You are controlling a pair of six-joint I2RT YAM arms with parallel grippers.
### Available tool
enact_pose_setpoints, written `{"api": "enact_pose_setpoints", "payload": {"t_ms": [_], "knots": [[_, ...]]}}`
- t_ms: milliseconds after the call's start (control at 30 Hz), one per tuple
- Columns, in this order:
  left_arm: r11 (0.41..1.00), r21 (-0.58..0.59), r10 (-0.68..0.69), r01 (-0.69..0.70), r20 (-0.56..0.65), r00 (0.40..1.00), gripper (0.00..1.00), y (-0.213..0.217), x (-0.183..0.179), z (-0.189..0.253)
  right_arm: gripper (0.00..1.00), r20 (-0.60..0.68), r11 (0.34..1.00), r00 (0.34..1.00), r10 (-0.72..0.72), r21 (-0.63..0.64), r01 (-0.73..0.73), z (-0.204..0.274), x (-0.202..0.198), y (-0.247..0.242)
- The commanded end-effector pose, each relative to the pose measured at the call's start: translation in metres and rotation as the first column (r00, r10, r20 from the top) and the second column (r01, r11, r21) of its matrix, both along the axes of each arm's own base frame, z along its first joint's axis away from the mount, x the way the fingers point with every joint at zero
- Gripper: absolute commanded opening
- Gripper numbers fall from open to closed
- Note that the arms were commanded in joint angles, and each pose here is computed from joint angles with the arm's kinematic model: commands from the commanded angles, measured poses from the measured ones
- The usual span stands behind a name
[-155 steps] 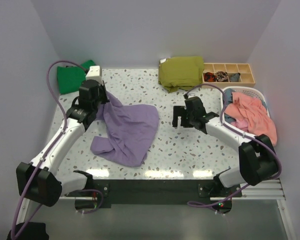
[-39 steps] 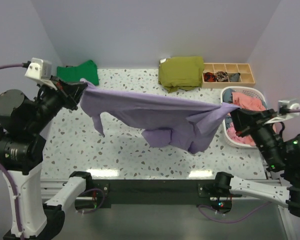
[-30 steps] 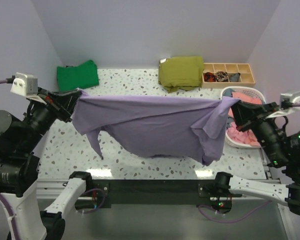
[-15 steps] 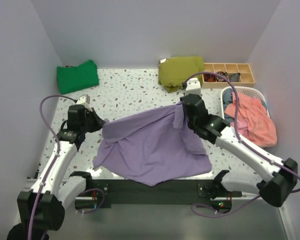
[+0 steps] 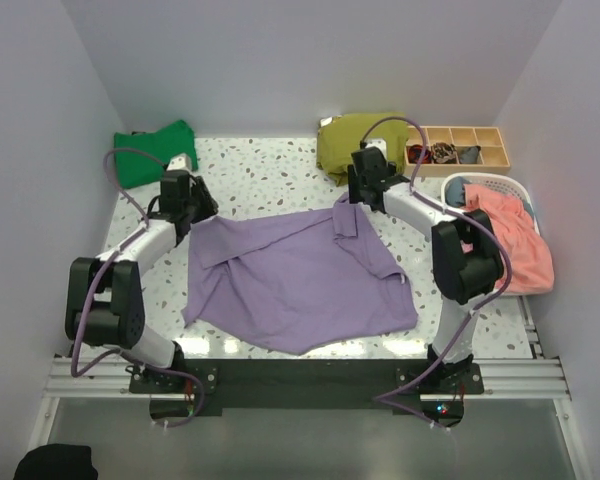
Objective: Fold and stack the t-shirts
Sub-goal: Flatten out the tshirt
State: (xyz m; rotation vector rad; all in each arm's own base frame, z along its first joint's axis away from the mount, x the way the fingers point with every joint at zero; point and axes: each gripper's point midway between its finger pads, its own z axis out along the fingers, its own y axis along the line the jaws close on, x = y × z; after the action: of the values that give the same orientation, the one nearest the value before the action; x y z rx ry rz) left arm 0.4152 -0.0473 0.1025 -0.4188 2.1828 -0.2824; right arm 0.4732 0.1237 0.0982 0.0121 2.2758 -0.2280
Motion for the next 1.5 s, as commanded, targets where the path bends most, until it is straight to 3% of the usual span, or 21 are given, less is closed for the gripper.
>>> {"api": "enact_pose_setpoints", "payload": {"t_ms": [0,67,200,333,533,733,833,933,1233,1467], "knots": [[0.999,0.042,0.011,-0.018,0.158,0.987,1.00,0.008,0.039,0.044,0.84,0.156,0.995,0.982,-0.103,0.007,0.103,0.055,0.024,-0.022],[0.999,0.046,0.014,-0.021,0.141,0.990,1.00,0.010,0.034,0.044,0.84,0.152,0.996,0.984,-0.090,0.002,0.091,0.061,0.020,-0.026],[0.996,-0.037,-0.070,0.080,0.204,0.977,1.00,-0.015,0.015,0.059,0.82,0.081,0.992,0.997,0.018,0.120,-0.028,0.057,0.000,-0.001],[0.988,-0.050,-0.141,0.148,0.124,0.982,1.00,-0.038,-0.006,0.042,0.77,0.003,0.948,0.992,0.125,0.296,-0.120,0.035,-0.022,0.034],[0.983,-0.046,-0.177,0.178,0.019,0.984,1.00,-0.056,-0.042,0.003,0.75,-0.060,0.925,0.985,0.161,0.357,-0.130,0.012,-0.039,0.048],[0.975,-0.002,-0.223,0.224,-0.114,0.968,0.96,-0.073,-0.072,-0.034,0.75,-0.090,0.923,0.982,0.165,0.364,-0.122,-0.001,-0.049,0.051],[0.978,0.037,-0.195,0.203,-0.157,0.968,0.86,-0.065,-0.074,-0.043,0.75,-0.094,0.925,0.981,0.167,0.360,-0.123,-0.002,-0.052,0.050],[0.980,0.067,-0.172,0.188,-0.199,0.965,0.95,-0.058,-0.079,-0.049,0.75,-0.092,0.925,0.982,0.167,0.359,-0.124,-0.002,-0.055,0.048],[0.956,0.203,-0.157,0.212,-0.258,0.953,0.96,-0.046,-0.100,-0.056,0.75,-0.110,0.925,0.980,0.163,0.364,-0.113,-0.010,-0.056,0.049],[0.936,0.283,-0.136,0.210,-0.258,0.956,0.82,-0.038,-0.100,-0.069,0.74,-0.119,0.925,0.979,0.163,0.364,-0.110,-0.018,-0.053,0.051]]}}
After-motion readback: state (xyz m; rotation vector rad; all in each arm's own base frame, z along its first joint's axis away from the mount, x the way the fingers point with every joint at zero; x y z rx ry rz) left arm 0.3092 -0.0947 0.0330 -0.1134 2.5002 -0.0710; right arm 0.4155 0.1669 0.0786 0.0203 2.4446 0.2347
